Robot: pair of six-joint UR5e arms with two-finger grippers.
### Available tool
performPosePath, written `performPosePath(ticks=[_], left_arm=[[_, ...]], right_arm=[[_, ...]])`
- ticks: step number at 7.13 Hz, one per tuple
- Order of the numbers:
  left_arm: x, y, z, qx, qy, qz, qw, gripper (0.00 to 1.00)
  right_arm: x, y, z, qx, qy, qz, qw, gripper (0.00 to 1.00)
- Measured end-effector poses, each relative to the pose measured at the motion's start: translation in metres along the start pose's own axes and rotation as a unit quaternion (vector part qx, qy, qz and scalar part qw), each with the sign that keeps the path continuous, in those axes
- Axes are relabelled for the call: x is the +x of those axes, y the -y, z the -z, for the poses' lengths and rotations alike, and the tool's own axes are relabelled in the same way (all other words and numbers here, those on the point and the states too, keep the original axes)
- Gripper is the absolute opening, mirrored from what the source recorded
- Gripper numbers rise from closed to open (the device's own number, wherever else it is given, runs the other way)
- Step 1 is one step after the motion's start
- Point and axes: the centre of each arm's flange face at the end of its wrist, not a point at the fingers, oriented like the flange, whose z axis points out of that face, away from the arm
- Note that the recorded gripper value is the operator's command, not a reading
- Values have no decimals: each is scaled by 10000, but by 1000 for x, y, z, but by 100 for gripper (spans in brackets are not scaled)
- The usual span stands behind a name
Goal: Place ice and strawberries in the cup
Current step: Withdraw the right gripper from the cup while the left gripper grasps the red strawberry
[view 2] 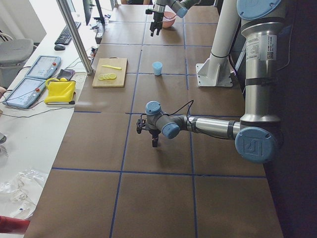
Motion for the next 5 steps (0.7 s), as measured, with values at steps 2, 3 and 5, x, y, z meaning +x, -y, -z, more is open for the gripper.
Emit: performPosePath(ticks=[2, 3, 5], left_arm=[[-1, -1, -2, 13, 34, -1, 10000, 66], [-2, -1, -1, 21, 35, 1, 10000, 56], [-2, -1, 1, 54, 35, -6, 10000, 45]], right_arm=[[0, 0, 0, 15, 5, 0, 10000, 100], [0, 0, 0, 18, 5, 0, 10000, 100], [0, 0, 1, 31, 12, 0, 10000, 100]])
